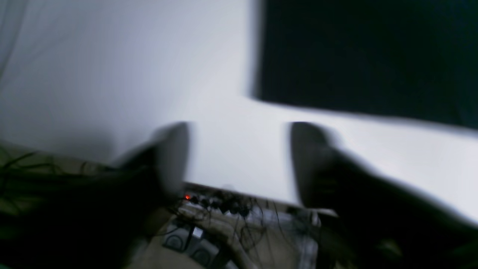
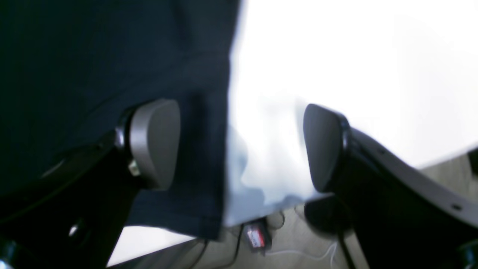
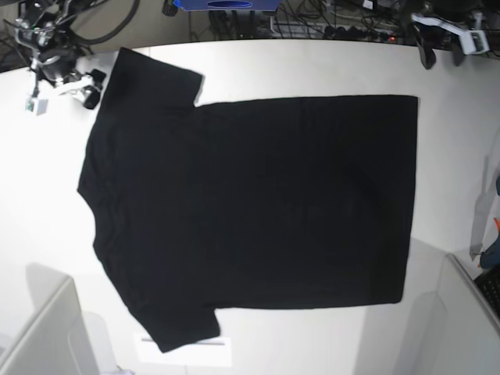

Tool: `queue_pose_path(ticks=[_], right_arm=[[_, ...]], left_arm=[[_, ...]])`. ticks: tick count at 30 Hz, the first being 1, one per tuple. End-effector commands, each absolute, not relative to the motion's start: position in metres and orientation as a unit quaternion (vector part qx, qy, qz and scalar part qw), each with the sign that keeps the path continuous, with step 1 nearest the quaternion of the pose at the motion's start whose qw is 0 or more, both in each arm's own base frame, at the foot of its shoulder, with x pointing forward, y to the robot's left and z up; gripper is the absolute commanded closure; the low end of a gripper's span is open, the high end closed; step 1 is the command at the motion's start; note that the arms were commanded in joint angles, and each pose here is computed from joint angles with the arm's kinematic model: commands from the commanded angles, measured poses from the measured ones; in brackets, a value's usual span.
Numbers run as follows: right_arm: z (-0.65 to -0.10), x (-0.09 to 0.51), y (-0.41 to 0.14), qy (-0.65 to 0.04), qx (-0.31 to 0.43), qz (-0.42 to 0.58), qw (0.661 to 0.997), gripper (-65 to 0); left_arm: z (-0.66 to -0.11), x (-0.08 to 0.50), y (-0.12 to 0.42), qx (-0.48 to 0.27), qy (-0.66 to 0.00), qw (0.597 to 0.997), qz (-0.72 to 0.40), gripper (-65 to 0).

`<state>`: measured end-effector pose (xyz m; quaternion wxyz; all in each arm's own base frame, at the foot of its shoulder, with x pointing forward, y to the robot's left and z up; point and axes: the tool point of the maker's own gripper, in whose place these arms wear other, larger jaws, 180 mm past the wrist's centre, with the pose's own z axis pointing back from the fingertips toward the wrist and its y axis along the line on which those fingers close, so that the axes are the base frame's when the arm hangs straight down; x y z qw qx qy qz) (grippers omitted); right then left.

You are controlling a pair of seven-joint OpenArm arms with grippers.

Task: Fold the T-shirt properly
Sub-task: 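Grasp the black shirt's shoulder corners with both grippers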

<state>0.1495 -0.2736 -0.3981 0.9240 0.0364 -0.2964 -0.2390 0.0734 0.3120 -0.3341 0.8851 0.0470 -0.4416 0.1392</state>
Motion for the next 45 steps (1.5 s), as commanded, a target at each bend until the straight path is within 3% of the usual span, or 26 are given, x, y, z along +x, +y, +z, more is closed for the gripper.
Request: queue_pose_path(ticks=[1, 4, 8, 14, 18, 29, 45], right_arm=[[-0.391, 0.159, -0.282, -0.317, 0.035, -0.236, 0.918, -47.1], [-0.406, 0.158, -0.284, -0.292, 0.048, -0.242, 0.924, -46.5], [-0.426, 0.159, -0.261, -0.265, 0.08, -0.226, 0.934, -45.9], [-0.445, 0.151, -0.225, -0.247, 0.116, -0.176, 0.946, -40.7], [-0.448, 0.149, -0.22, -0.252, 0.12, -0.171, 0.945, -35.1], [-0.468, 0.139, -0.215, -0.224, 0.136, -0.182, 0.948, 0.0], [-0.466, 0.143, -0.215, -0.226, 0.138, -0.181, 0.947, 0.0]], left_arm=[[-0.326, 0.076, 0.312, 0.041, -0.454, 0.88, 0.135, -48.7], [-0.319, 0.09, 0.321, 0.039, -0.475, 0.867, 0.148, -47.2], [-0.332, 0.101, 0.328, 0.018, -0.442, 0.878, 0.183, -46.1], [-0.344, 0.125, 0.325, -0.063, -0.407, 0.894, 0.174, -45.7], [-0.348, 0.127, 0.332, -0.066, -0.399, 0.895, 0.187, -45.4], [-0.361, 0.144, 0.326, -0.052, -0.409, 0.89, 0.197, -45.4], [-0.426, 0.169, 0.282, -0.141, -0.356, 0.897, 0.223, -42.9]])
